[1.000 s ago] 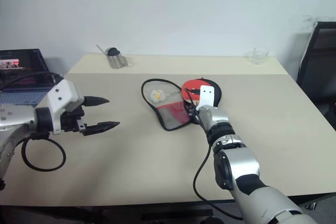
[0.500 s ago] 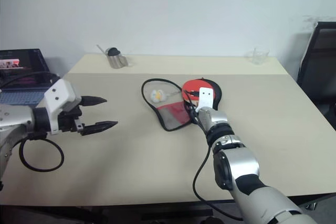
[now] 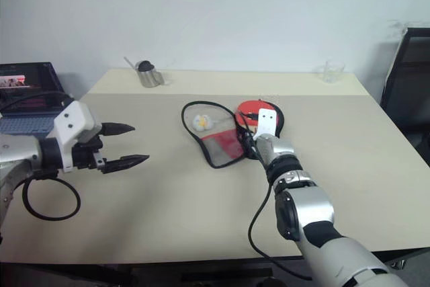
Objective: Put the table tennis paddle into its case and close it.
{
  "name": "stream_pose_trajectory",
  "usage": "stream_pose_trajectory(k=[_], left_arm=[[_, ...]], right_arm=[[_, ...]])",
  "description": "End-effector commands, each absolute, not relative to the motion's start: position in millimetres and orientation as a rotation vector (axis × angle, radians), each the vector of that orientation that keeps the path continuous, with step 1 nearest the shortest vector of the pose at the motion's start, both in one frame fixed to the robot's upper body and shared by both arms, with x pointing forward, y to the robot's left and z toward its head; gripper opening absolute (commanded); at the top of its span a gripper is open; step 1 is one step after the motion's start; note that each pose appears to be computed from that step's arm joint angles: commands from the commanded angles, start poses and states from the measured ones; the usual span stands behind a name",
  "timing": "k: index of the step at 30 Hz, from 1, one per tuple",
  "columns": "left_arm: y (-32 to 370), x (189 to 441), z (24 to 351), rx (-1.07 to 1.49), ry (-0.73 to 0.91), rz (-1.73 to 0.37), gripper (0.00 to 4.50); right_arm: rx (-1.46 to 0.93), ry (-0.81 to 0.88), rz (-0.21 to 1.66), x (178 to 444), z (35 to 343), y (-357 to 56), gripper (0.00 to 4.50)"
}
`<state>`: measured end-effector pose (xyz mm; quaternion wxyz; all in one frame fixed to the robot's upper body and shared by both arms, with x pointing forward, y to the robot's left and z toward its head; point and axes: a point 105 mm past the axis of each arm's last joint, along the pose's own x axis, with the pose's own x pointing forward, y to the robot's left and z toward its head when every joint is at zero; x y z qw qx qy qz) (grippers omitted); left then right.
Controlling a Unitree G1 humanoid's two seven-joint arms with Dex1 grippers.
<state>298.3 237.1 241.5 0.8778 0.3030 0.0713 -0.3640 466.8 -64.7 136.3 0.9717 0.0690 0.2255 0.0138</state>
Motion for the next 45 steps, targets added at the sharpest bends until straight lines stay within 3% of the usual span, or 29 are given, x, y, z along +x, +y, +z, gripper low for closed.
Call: stream_pose_trajectory(k=[1, 20, 30, 36, 41, 45], left_arm=[[235.0, 294.7, 256.9, 0.677, 0.097, -0.755, 4.29], [234.5, 294.4, 257.5, 0.68, 0.097, -0.751, 4.29], [234.5, 294.3, 258.6, 0.683, 0.097, -0.748, 4.29], [235.4, 296.7, 258.1, 0.681, 0.097, -0.74, 4.29], [255.7, 322.5, 253.2, 0.614, 0.106, -0.551, 4.29], [262.9, 344.9, 224.5, 0.5, 0.21, -0.435, 4.29]], right_arm=[[0.132, 0.335, 0.013, 475.2, 171.0, -68.4, 1.13], [0.15, 0.379, 0.05, 472.1, 161.4, -59.1, 1.13], [0.141, 0.37, 0.03, 473.5, 161.3, -66.3, 4.39], [0.157, 0.351, 0.043, 474.6, 173.5, -65.2, 4.45], [0.189, 0.234, 0.199, 468.3, 240.6, -58.7, 4.45], [0.093, 0.2, 0.288, 456.4, 258.3, -73.9, 4.45]])
